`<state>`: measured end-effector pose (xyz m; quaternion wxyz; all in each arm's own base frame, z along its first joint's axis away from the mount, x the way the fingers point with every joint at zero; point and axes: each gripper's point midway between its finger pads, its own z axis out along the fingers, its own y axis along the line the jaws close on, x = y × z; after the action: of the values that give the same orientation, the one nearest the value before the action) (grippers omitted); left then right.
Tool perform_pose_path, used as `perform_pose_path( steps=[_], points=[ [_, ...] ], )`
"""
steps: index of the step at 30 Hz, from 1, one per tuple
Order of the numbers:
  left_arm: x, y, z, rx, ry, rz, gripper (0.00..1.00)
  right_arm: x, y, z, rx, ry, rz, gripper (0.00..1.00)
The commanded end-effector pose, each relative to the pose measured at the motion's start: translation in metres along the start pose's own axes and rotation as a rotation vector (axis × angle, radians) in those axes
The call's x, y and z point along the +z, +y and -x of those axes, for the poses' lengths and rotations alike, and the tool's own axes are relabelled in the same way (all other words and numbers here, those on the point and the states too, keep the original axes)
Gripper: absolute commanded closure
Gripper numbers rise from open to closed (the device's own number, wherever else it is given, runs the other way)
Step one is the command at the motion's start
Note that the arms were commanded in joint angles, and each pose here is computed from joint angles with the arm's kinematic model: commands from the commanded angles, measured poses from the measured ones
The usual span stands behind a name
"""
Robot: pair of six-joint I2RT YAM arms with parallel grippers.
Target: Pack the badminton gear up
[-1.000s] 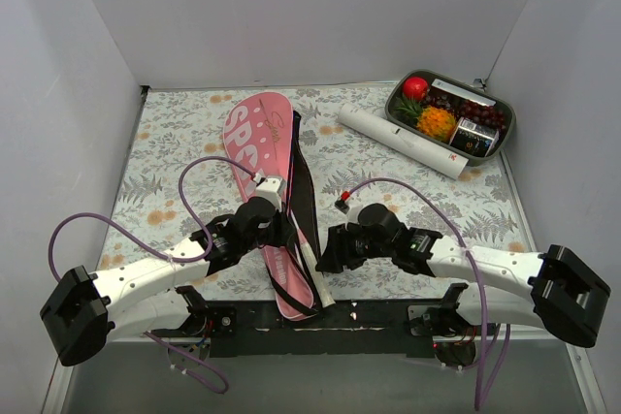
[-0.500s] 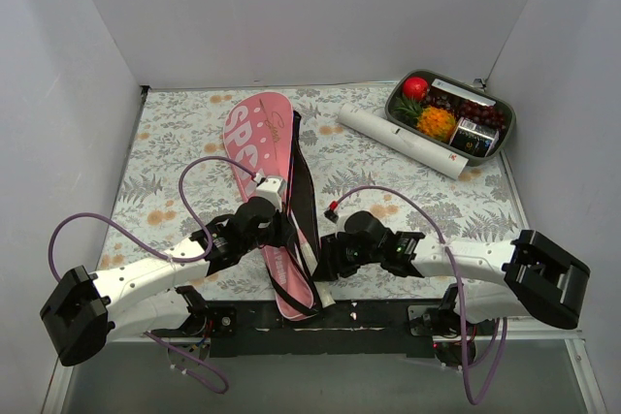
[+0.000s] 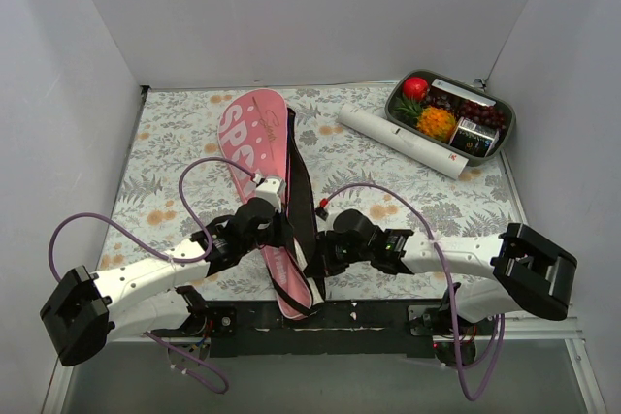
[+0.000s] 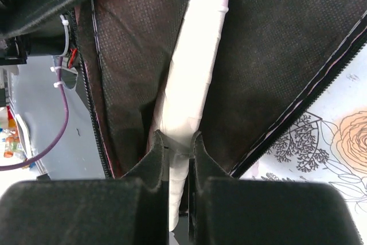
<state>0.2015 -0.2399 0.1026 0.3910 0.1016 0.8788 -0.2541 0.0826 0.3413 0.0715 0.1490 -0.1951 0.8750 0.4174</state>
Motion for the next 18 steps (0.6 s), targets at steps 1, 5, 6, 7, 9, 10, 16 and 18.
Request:
perform_pose_path(
  steps=[1, 5, 6, 7, 9, 10, 16, 18],
  points=[
    [-0.003, -0.027, 0.013, -0.016, -0.046, -0.130, 1.00, 0.005, 0.051, 0.038, -0.080, -0.123, 0.170, 0.99],
    [-0.004, -0.031, 0.005, -0.016, -0.034, -0.173, 1.00, 0.016, 0.059, 0.042, -0.082, -0.147, 0.241, 0.99],
    [-0.004, -0.033, 0.005, -0.017, -0.035, -0.185, 1.00, 0.017, 0.068, 0.046, -0.095, -0.172, 0.285, 0.99],
    [-0.006, -0.037, 0.009, -0.024, -0.056, -0.210, 1.00, 0.026, 0.066, 0.043, -0.093, -0.161, 0.289, 0.99],
    [-0.006, -0.033, 0.010, -0.040, -0.073, -0.186, 1.00, 0.030, 0.079, 0.046, -0.115, -0.182, 0.356, 0.99],
    [-0.009, -0.034, 0.014, -0.031, -0.088, -0.197, 1.00, 0.038, 0.077, 0.040, -0.108, -0.158, 0.361, 0.99],
    [-0.017, -0.040, 0.019, -0.014, -0.106, -0.233, 1.00, 0.041, 0.074, 0.034, -0.167, -0.132, 0.299, 0.99],
    [-0.017, -0.040, 0.019, -0.014, -0.106, -0.233, 1.00, 0.034, 0.074, 0.039, -0.208, -0.149, 0.278, 0.89]
  ],
)
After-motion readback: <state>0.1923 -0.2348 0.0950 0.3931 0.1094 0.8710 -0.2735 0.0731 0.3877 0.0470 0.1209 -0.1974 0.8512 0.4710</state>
